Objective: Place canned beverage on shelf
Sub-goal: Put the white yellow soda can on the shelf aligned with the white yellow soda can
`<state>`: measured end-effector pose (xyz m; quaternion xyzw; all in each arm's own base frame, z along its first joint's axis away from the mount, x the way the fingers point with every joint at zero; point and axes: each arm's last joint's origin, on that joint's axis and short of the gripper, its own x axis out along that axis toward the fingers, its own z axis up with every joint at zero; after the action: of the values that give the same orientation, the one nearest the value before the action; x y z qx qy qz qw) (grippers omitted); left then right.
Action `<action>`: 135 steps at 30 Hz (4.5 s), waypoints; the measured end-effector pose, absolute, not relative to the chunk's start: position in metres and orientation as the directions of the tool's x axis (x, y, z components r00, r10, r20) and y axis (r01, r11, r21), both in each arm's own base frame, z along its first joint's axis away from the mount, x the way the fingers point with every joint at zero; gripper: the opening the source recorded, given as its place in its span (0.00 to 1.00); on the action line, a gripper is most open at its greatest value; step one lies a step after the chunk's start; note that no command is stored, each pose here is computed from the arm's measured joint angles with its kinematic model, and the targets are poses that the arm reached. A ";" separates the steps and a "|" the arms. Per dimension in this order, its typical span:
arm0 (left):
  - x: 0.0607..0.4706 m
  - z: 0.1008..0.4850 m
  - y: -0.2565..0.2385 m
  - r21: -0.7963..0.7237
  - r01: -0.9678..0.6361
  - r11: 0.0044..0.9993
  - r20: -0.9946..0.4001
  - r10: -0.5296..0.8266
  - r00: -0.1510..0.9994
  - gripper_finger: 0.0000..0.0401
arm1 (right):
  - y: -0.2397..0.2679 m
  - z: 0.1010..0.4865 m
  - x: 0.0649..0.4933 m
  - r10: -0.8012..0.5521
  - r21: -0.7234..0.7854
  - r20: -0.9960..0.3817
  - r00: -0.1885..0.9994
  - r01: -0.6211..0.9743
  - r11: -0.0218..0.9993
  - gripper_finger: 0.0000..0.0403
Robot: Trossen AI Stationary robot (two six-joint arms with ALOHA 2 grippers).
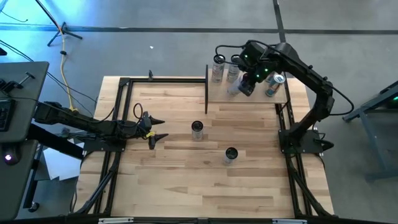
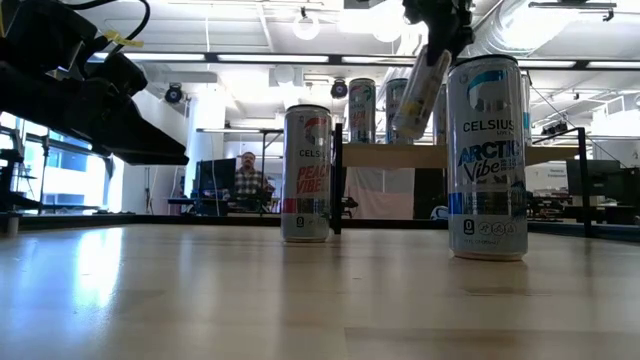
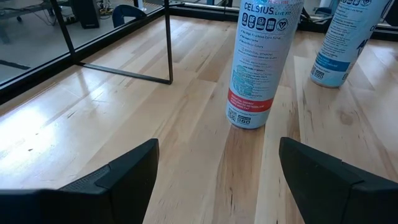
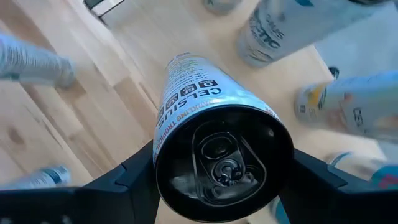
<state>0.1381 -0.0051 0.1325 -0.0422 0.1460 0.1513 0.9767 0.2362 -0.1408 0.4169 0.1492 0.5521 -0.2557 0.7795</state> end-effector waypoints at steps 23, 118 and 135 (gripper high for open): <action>0.138 0.132 -0.005 -0.038 -0.308 0.951 -0.298 0.283 0.912 0.76 | -0.144 0.408 0.238 -0.281 -0.233 -0.941 0.188 0.239 0.943 0.62; 0.138 0.132 -0.005 -0.039 -0.308 0.951 -0.298 0.283 0.911 0.76 | -0.122 0.368 0.216 -0.391 -0.128 -0.833 0.392 0.550 0.825 0.72; 0.138 0.132 -0.005 -0.038 -0.308 0.951 -0.298 0.283 0.912 0.76 | -0.153 0.345 0.231 -0.295 -0.058 -0.872 0.390 0.517 0.854 0.72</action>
<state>0.1381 -0.0051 0.1325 -0.0423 0.1460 0.1513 0.9767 0.2314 -0.1531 0.3453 0.1121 0.4947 -0.2455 0.8261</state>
